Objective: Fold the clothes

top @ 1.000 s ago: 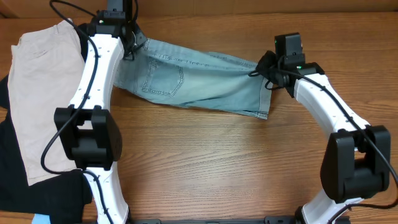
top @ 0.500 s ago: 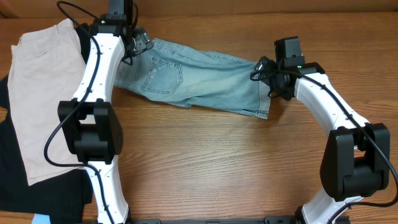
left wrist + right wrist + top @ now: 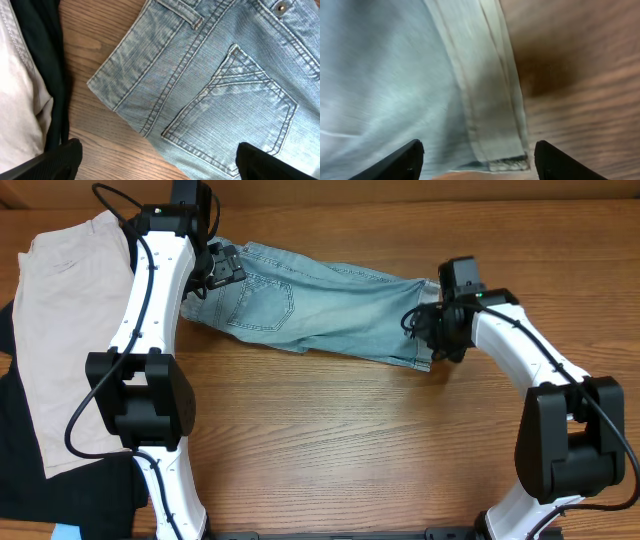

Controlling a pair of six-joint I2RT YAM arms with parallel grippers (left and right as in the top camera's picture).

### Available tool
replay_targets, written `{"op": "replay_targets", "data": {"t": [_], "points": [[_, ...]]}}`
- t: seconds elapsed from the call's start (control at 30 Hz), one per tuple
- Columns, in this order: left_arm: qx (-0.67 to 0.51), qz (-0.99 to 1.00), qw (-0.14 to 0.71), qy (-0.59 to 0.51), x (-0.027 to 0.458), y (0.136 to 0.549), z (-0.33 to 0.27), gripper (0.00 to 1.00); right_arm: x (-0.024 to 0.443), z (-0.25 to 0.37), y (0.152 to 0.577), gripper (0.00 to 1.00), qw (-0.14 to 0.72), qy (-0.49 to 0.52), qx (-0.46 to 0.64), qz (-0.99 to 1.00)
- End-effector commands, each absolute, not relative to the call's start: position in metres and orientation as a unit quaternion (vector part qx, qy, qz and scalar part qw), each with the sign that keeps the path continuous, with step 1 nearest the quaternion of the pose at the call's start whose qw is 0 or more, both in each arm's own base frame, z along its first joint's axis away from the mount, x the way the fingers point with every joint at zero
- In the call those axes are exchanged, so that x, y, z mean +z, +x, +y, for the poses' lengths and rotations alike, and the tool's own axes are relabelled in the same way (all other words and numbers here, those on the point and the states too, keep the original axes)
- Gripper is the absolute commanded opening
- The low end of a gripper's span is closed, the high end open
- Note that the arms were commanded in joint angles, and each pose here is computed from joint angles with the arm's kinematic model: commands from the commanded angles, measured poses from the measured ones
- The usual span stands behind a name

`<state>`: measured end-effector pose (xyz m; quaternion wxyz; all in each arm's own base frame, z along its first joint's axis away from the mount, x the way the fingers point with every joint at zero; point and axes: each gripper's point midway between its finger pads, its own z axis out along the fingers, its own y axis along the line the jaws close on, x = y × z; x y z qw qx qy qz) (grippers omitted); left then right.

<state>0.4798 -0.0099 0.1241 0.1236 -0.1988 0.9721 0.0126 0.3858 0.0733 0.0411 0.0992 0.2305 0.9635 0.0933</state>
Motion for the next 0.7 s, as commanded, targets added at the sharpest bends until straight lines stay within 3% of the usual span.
{"op": "replay_targets", "data": {"t": [0.0, 0.1, 0.27, 0.57, 0.67], "points": [[0.007, 0.972, 0.138, -0.192, 0.136, 0.483, -0.009, 1.0, 0.023, 0.075, 0.371, 0.75, 0.075, 0.23, 0.098, 0.965], [0.006, 0.971, 0.14, -0.192, 0.136, 0.484, -0.009, 1.0, 0.016, 0.078, 0.366, 0.73, 0.069, 0.229, 0.108, 0.965], [0.006, 0.971, 0.14, -0.192, 0.136, 0.484, -0.009, 1.0, 0.005, 0.081, 0.363, 0.61, 0.072, 0.227, 0.121, 0.964], [0.006, 0.972, 0.137, -0.192, 0.136, 0.482, -0.009, 1.0, -0.002, 0.078, 0.356, 0.2, 0.067, 0.23, 0.116, 0.964], [0.009, 0.974, 0.13, -0.188, 0.135, 0.479, -0.009, 1.0, -0.005, 0.068, 0.344, 0.13, 0.042, 0.245, 0.106, 0.963]]}}
